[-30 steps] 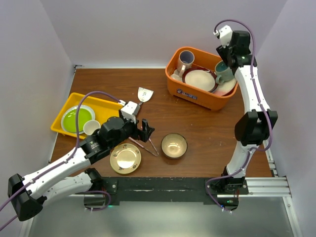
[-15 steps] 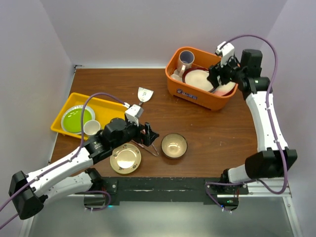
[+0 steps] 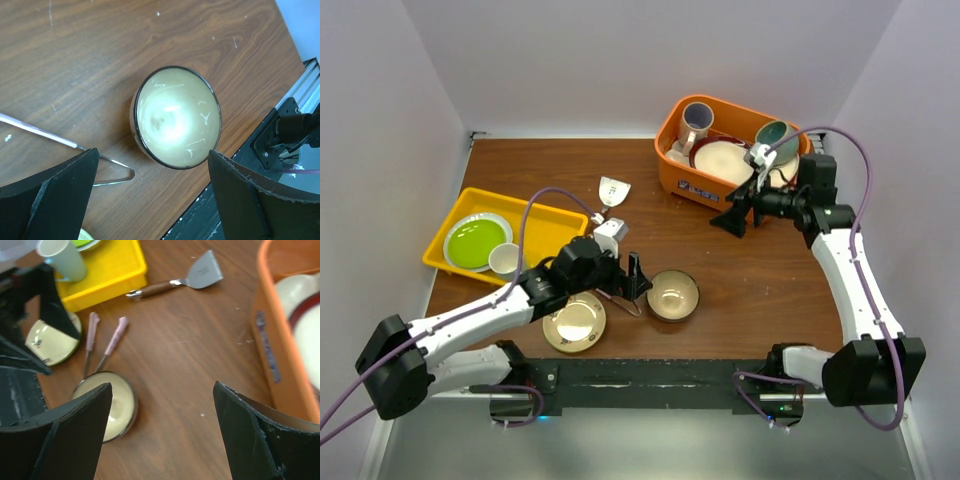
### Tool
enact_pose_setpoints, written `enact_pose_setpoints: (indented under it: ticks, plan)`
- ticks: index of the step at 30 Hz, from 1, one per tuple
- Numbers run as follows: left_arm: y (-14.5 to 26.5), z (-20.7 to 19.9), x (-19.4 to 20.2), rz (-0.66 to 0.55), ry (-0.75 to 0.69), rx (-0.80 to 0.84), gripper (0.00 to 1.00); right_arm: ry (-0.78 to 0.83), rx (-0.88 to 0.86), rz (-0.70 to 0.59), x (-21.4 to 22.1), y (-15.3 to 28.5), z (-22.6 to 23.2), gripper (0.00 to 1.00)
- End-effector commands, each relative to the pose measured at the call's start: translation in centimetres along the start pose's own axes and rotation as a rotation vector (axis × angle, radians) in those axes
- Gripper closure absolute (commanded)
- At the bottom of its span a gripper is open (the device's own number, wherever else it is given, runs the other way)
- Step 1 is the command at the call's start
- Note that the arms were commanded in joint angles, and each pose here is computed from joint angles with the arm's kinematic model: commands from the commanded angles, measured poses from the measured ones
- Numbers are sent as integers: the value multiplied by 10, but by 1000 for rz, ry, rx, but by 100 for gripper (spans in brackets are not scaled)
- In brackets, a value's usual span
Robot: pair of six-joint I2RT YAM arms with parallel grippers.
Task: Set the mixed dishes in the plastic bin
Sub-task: Pick up the bowl from the center of the board.
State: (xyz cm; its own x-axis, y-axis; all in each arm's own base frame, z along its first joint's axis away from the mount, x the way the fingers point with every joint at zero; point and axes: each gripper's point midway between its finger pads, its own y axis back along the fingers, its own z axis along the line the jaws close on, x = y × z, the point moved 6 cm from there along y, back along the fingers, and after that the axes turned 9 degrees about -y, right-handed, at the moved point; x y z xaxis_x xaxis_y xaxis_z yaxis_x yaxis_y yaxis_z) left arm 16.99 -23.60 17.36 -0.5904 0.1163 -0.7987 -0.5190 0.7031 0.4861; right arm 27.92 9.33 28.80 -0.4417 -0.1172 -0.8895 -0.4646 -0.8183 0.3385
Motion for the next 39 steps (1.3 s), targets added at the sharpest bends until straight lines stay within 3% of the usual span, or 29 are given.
enact_pose_setpoints:
  ticks: [1,7,13,26,39]
  plan:
    - [-11,-7,-2,9,34,48,5,32,-156,-49,11,1,22,10]
    - [-29,-14,3,85,2,-14,8,46,-231,-49,29,0,31,2]
    - [-50,-16,13,175,-37,-116,16,9,-247,-36,47,-3,32,2]
    - [-78,-7,23,273,-117,-294,50,13,-262,-34,56,-5,31,2]
    - [-87,-11,22,280,-156,-319,80,31,-246,-29,57,-4,31,2]
